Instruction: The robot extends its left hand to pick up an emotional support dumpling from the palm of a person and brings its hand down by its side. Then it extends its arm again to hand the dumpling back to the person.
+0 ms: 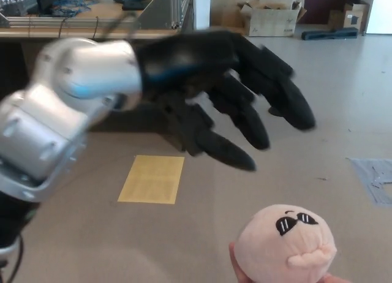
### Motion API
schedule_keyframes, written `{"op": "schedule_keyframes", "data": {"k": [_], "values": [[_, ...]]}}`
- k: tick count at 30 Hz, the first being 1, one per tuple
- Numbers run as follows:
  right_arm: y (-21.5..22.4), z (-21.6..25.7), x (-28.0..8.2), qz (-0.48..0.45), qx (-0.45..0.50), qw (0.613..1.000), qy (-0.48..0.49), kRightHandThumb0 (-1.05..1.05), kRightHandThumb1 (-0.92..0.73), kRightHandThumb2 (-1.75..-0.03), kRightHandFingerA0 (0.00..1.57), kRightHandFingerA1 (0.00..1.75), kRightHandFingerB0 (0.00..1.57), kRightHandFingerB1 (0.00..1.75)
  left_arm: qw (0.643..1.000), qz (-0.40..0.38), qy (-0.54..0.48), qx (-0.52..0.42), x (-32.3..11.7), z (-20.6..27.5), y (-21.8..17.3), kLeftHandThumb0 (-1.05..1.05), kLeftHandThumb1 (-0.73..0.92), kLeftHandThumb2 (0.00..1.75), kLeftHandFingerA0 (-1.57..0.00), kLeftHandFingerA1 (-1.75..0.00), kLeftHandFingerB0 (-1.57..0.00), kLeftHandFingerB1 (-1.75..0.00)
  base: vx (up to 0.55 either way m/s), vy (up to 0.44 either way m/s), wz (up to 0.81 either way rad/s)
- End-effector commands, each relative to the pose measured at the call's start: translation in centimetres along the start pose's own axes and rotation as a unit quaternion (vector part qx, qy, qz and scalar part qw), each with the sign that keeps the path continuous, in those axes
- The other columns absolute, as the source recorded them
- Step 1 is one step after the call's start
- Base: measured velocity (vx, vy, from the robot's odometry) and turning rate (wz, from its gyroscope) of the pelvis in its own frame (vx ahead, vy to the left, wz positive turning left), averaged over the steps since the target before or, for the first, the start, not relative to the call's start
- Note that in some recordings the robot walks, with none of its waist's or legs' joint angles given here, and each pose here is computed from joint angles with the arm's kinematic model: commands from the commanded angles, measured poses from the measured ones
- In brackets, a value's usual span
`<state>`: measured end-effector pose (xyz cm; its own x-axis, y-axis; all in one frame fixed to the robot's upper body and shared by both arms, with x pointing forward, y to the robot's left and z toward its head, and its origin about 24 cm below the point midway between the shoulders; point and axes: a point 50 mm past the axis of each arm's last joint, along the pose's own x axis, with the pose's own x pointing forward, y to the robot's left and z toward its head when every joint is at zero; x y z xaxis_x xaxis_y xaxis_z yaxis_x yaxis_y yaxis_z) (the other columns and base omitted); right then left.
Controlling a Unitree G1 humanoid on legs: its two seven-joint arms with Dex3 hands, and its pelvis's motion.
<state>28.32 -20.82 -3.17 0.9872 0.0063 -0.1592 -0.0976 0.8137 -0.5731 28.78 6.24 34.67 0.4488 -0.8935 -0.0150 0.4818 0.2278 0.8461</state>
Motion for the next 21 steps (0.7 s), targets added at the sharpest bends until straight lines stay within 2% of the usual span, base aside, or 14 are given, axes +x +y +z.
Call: {"op": "schedule_keyframes", "data": {"k": [1,8,9,11,12,13,14,18,19,21], "values": [[-0.9,0.4,0.5,-0.006,-0.010,1.000,-0.008,-0.30,-0.60,-0.59,0.82,0.54,0.62,0.47,0.998,-0.015,0.002,0.066,0.5,0.7,-0.4,-0.25,0.44,0.54,-0.82,-0.47,-0.73,-0.42,0.00,0.000,0.00],[-0.4,0.6,0.7,0.004,-0.016,1.000,-0.010,-0.31,-0.61,-0.59,0.78,0.52,0.62,0.46,0.995,-0.029,0.000,0.097,1.1,1.0,-1.5,-0.26,0.43,0.53,-0.76,-0.45,-0.69,-0.41,0.00,0.000,0.00],[-0.4,0.7,0.8,0.004,-0.016,1.000,-0.010,-0.32,-0.61,-0.59,0.76,0.52,0.61,0.46,0.992,-0.030,0.001,0.121,1.3,1.2,-1.6,-0.43,0.36,0.64,-0.69,-0.53,-0.58,-0.47,0.00,0.000,0.00],[-0.4,0.7,0.8,0.004,-0.017,1.000,-0.010,-0.32,-0.61,-0.59,0.76,0.52,0.61,0.46,0.991,-0.031,0.001,0.132,1.4,1.2,-1.7,-0.43,0.36,0.64,-0.69,-0.53,-0.58,-0.47,0.00,0.000,0.00],[-0.4,0.8,0.8,0.006,-0.015,1.000,-0.011,-0.35,-0.62,-0.59,0.73,0.52,0.60,0.46,0.972,-0.095,0.049,0.211,2.0,1.8,-1.9,-0.71,0.41,0.54,-0.13,-0.32,-0.08,-0.27,0.00,0.000,0.00],[-0.5,0.8,0.9,0.006,-0.011,1.000,-0.009,-0.40,-0.62,-0.59,0.71,0.53,0.58,0.45,0.964,-0.118,0.063,0.228,2.2,2.0,-2.1,-0.62,0.36,0.82,0.00,-0.11,0.00,-0.11,0.00,0.000,0.00],[-0.5,0.8,0.9,0.007,-0.006,1.000,-0.005,-0.40,-0.62,-0.59,0.71,0.53,0.58,0.45,0.957,-0.141,0.075,0.242,2.5,2.1,-2.3,-0.62,0.36,0.82,0.00,-0.11,0.00,-0.11,0.00,0.000,0.00],[-0.5,0.8,1.0,0.007,-0.006,1.000,-0.006,-0.39,-0.62,-0.59,0.71,0.52,0.58,0.46,0.956,-0.143,0.078,0.245,2.5,2.2,-2.2,-0.62,0.36,0.82,0.00,-0.11,0.00,-0.11,0.00,0.000,0.00],[-0.5,1.1,1.2,0.003,-0.018,1.000,-0.011,-0.41,-0.61,-0.59,0.75,0.54,0.61,0.46,0.943,-0.167,0.102,0.270,2.9,2.2,-2.7,-0.68,0.41,0.87,0.00,0.00,0.00,-0.02,0.00,0.000,0.00],[-0.5,1.1,1.3,0.001,-0.023,1.000,-0.013,-0.41,-0.61,-0.59,0.75,0.54,0.61,0.46,0.936,-0.177,0.114,0.281,3.1,2.2,-2.9,-0.68,0.41,0.87,0.00,0.00,0.00,-0.02,0.00,0.000,0.00]]}}
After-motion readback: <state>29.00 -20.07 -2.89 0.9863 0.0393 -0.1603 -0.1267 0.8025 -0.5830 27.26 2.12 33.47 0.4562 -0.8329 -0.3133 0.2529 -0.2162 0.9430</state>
